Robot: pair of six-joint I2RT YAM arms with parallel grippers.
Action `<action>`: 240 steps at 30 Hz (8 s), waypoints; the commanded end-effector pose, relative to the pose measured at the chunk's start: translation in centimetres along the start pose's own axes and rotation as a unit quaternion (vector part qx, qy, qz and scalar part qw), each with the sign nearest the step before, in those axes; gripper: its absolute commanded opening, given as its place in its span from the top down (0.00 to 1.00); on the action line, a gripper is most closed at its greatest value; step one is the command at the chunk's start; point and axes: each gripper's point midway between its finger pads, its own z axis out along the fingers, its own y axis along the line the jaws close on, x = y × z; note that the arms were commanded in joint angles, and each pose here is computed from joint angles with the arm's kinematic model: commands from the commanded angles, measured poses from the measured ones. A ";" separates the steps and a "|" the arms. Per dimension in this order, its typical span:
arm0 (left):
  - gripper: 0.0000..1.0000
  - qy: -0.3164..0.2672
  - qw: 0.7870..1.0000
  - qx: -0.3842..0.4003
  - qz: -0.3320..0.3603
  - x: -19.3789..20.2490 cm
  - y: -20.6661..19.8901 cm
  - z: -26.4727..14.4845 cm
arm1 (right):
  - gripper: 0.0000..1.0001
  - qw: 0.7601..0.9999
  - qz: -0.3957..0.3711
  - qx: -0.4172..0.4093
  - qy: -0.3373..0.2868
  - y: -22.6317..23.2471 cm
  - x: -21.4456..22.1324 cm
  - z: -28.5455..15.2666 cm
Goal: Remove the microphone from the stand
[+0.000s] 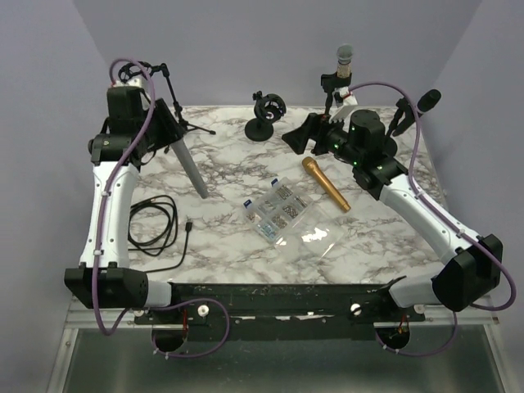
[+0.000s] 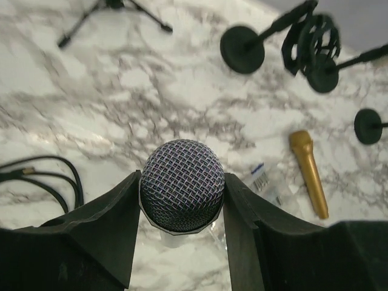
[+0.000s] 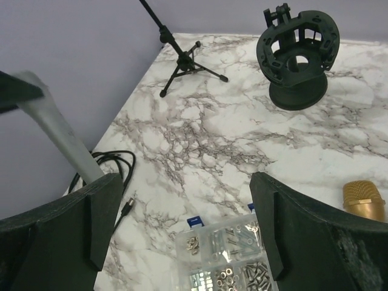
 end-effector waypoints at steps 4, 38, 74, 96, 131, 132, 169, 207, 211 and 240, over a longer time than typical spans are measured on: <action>1.00 0.190 0.979 0.021 -0.074 12.5 0.5 3.3 | 0.05 0.997 0.057 -0.043 0.002 1.6 0.8 0.6; 0.01 0.204 0.954 0.080 -0.202 15.9 4.7 9.2 | 0.09 0.988 0.126 -0.078 0.036 3.4 4.8 10.3; 0.01 -0.224 0.829 0.183 -0.479 -16.2 12.7 16.6 | 0.09 0.977 0.158 -0.144 0.018 9.7 9.0 22.5; 0.01 -0.186 0.826 0.140 -0.514 -12.5 14.4 19.1 | 0.09 0.982 0.146 -0.122 0.021 8.4 10.2 23.3; 0.59 -0.158 0.820 0.225 -0.501 -16.0 8.5 15.3 | 0.06 0.982 0.142 -0.118 0.042 8.4 11.3 25.8; 0.60 -0.155 0.819 0.227 -0.504 -15.9 8.1 14.5 | 0.06 0.982 0.142 -0.118 0.042 8.6 11.3 25.8; 0.01 -0.058 0.892 0.097 -0.437 2.3 6.1 2.9 | 0.04 0.918 0.357 -0.151 0.086 10.4 15.3 21.7; 0.01 -0.103 0.954 0.070 -0.272 -1.0 6.2 1.5 | 0.88 0.910 0.377 -0.140 0.098 9.0 18.5 26.8; 0.01 -0.088 0.958 0.061 -0.266 -1.7 6.5 2.7 | 0.99 0.929 0.339 -0.112 0.103 7.9 19.8 26.6; 0.01 -0.129 0.970 0.015 -0.205 -2.2 7.7 0.7 | 0.99 0.851 -0.507 0.134 -0.040 6.5 18.2 27.4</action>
